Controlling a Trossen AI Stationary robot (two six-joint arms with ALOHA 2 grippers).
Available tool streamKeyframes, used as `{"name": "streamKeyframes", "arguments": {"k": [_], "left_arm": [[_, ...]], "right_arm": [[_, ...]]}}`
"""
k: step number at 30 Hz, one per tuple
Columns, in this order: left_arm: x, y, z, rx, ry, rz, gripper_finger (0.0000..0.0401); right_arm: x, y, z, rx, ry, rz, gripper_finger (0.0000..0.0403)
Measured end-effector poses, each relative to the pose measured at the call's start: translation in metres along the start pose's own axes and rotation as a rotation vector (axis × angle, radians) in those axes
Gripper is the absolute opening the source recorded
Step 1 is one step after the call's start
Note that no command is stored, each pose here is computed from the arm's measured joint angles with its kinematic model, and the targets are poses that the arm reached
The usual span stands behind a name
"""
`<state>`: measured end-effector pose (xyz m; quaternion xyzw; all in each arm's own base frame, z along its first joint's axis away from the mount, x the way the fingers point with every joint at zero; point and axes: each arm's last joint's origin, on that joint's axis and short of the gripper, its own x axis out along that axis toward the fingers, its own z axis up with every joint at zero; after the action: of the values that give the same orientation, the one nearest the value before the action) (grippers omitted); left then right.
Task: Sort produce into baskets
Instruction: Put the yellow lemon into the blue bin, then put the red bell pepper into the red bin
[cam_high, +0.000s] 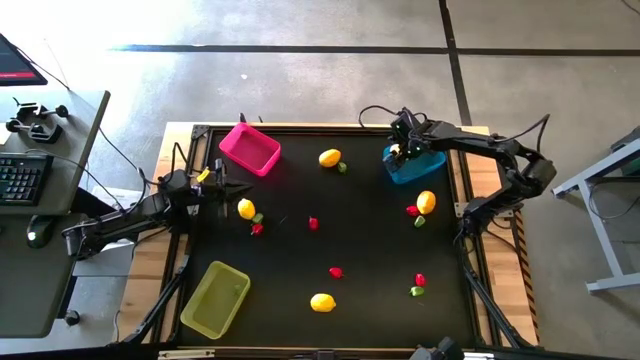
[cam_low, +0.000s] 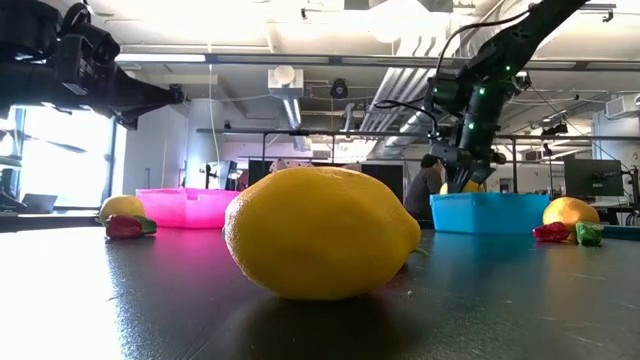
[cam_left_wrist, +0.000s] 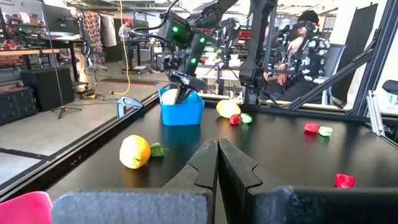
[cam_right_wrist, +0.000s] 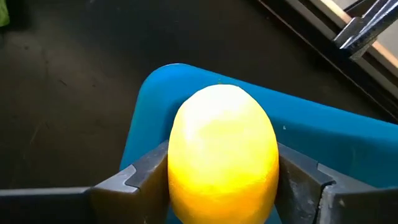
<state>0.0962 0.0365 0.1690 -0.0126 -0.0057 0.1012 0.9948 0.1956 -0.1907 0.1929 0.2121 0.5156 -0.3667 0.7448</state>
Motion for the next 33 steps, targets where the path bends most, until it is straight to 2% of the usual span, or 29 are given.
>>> {"name": "streamKeyframes", "arguments": {"k": [11, 24, 30, 33], "left_arm": [[0.000, 0.000, -0.001, -0.043, 0.012, 0.001, 0.0000], [0.000, 0.000, -0.002, -0.060, 0.017, -0.012, 0.0000], [0.000, -0.001, -0.002, -0.072, 0.019, -0.042, 0.0000], [0.000, -0.001, -0.002, -0.061, 0.019, -0.053, 0.0000]], "right_arm": [[0.009, -0.001, -0.012, 0.081, 0.036, 0.012, 0.0205], [0.010, -0.002, -0.009, 0.057, 0.012, 0.024, 0.0265], [0.006, -0.002, -0.010, 0.009, 0.006, 0.015, 0.0258], [-0.012, -0.005, -0.008, -0.003, -0.018, -0.052, 0.0237]]}}
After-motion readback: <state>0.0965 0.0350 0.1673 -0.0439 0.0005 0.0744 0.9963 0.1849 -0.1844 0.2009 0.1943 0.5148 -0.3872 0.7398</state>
